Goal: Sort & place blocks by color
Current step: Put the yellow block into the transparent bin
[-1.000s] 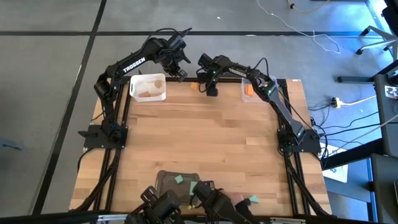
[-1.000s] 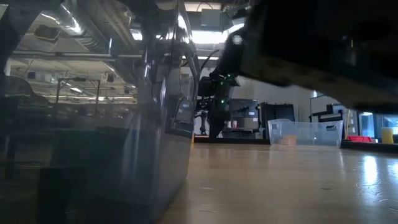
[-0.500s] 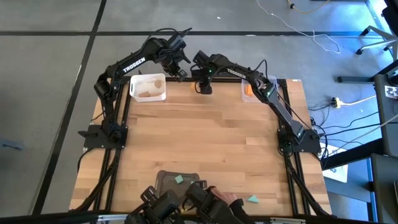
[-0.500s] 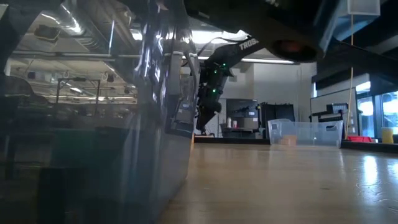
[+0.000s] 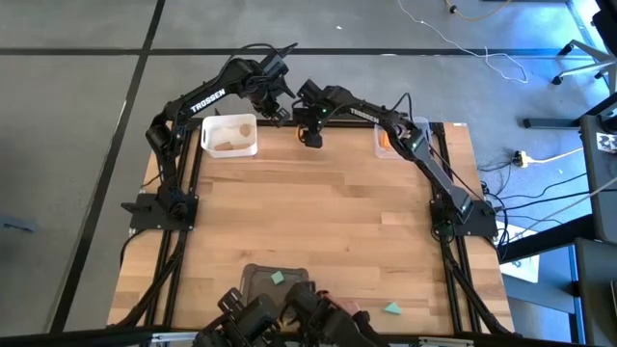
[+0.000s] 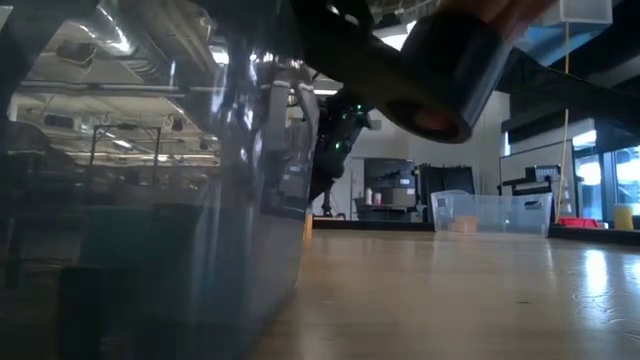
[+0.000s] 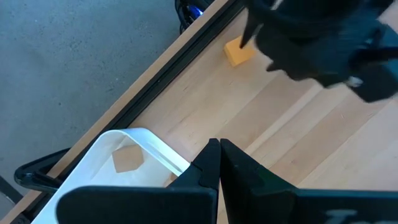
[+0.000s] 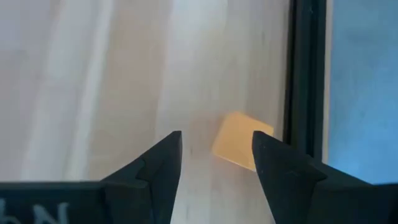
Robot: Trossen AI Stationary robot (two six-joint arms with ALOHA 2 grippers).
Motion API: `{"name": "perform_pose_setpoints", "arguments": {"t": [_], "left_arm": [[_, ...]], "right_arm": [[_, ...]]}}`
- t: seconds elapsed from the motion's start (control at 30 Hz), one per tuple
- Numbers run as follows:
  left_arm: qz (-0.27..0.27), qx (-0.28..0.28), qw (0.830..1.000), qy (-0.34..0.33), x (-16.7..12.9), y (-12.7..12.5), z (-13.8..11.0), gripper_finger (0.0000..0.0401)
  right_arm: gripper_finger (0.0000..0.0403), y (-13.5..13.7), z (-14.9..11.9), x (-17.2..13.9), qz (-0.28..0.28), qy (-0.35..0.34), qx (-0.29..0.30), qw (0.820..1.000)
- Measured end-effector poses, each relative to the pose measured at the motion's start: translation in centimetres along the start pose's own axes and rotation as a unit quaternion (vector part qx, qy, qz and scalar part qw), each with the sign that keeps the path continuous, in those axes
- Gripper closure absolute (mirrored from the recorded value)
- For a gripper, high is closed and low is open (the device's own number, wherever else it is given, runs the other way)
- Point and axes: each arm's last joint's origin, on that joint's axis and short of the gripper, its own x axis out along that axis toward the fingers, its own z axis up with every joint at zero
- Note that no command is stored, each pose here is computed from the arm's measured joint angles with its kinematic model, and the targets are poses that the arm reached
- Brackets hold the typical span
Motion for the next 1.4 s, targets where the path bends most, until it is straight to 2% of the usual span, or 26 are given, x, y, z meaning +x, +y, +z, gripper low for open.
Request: {"name": "perform_pose_setpoints", "arguments": {"t": [0.27,0.53,0.63,0.8,1.0,1.2,1.4], "left_arm": [[0.000,0.000,1.000,0.000,0.0,0.0,0.0,0.0401],[-0.005,0.002,1.000,0.000,0.0,0.1,0.0,0.0401],[-0.036,0.005,0.999,0.000,0.5,0.5,0.0,0.0401],[-0.063,-0.015,0.998,-0.001,3.0,2.0,-0.5,0.0401],[-0.153,-0.035,0.987,-0.036,6.7,3.1,-1.2,0.0401],[-0.159,-0.094,0.981,-0.054,9.4,3.0,-2.0,0.0401],[-0.149,-0.112,0.980,-0.067,11.5,2.7,-1.2,0.0401]], "right_arm": [[0.0207,-0.4,-0.2,0.0,-0.031,0.017,0.013,0.999],[0.0209,-0.3,-0.3,-0.3,-0.030,0.026,0.040,0.998],[0.0214,-0.1,-0.1,-1.7,-0.040,0.040,0.041,0.998],[0.0219,0.7,0.4,-5.1,-0.029,0.057,0.021,0.998],[0.0220,2.0,0.8,-9.3,-0.019,0.070,0.024,0.997],[0.0219,3.1,0.8,-12.7,-0.008,0.086,0.029,0.996],[0.0219,3.8,1.0,-15.0,-0.013,0.080,0.042,0.996]]}}
